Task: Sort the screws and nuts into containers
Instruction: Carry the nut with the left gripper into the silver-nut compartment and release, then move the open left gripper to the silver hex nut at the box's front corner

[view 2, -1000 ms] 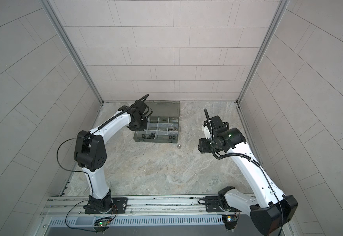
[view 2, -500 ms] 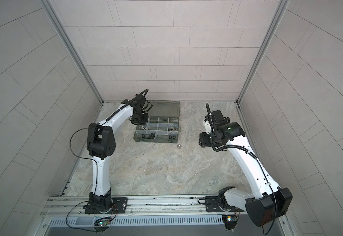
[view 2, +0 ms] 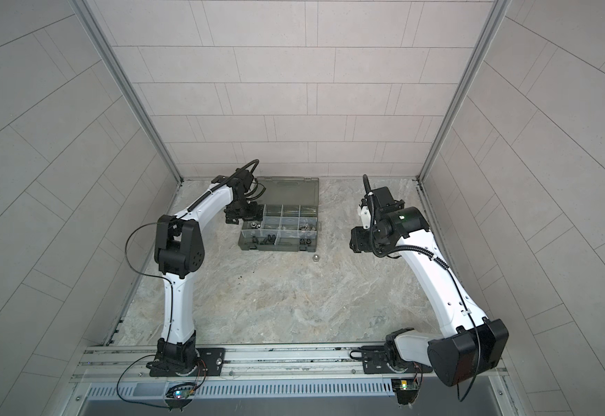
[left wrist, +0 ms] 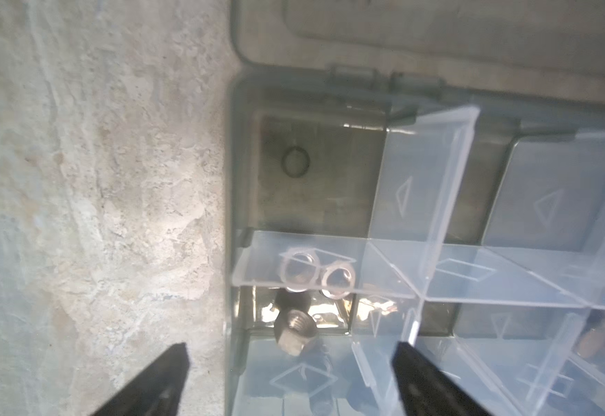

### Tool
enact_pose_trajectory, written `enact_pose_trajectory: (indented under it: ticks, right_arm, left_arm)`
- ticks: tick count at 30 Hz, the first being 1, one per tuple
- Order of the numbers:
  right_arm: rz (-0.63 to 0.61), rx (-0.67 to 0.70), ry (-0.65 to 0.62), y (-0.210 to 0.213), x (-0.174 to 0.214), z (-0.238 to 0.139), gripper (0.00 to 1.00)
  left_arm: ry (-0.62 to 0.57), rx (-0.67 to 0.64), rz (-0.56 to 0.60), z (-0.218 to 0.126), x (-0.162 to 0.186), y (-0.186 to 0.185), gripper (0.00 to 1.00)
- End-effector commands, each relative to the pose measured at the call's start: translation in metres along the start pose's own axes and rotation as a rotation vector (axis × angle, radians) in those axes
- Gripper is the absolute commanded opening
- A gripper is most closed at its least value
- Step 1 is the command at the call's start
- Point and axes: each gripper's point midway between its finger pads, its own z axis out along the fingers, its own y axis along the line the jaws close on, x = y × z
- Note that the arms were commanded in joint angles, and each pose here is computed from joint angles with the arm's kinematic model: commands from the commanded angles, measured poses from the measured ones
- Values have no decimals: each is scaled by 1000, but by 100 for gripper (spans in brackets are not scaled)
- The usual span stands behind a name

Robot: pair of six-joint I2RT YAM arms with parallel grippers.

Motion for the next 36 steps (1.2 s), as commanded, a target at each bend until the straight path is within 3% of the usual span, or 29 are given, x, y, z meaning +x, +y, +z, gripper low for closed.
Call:
enact_pose_trajectory:
  ticks: [1, 8, 19, 26, 29, 31, 32, 34, 36]
  right_arm:
    - [0, -8, 7, 1, 1, -1, 57]
    - [-7, -36, 2, 5, 3, 1, 57]
    - [-8, -57, -50, 8, 7, -15, 61]
    - [-3, -45, -82, 4, 13, -16, 67]
    - [0, -49, -103, 5, 11, -20, 67]
    - [-1, -49, -112, 6, 11, -23, 67]
    - [-3, -47, -113, 6, 11, -24, 67]
    - [-4, -42, -118, 5, 12, -26, 68]
    - [-2, -31, -126, 3, 12, -28, 68]
  left_arm:
    - [-39, 79, 34, -30, 2, -19, 100]
    - [-186, 181, 26, -93, 6, -31, 100]
    - [-226, 218, 21, -118, 29, -30, 100]
    - [-375, 266, 150, -173, 39, -46, 100]
    - [-489, 292, 227, -203, 47, -55, 100]
    - [-603, 390, 289, -226, 54, -69, 100]
    - [-667, 426, 266, -229, 53, -70, 100]
    - [-719, 387, 101, -218, 51, -47, 100]
    - [-610, 558, 132, -199, 58, -64, 80]
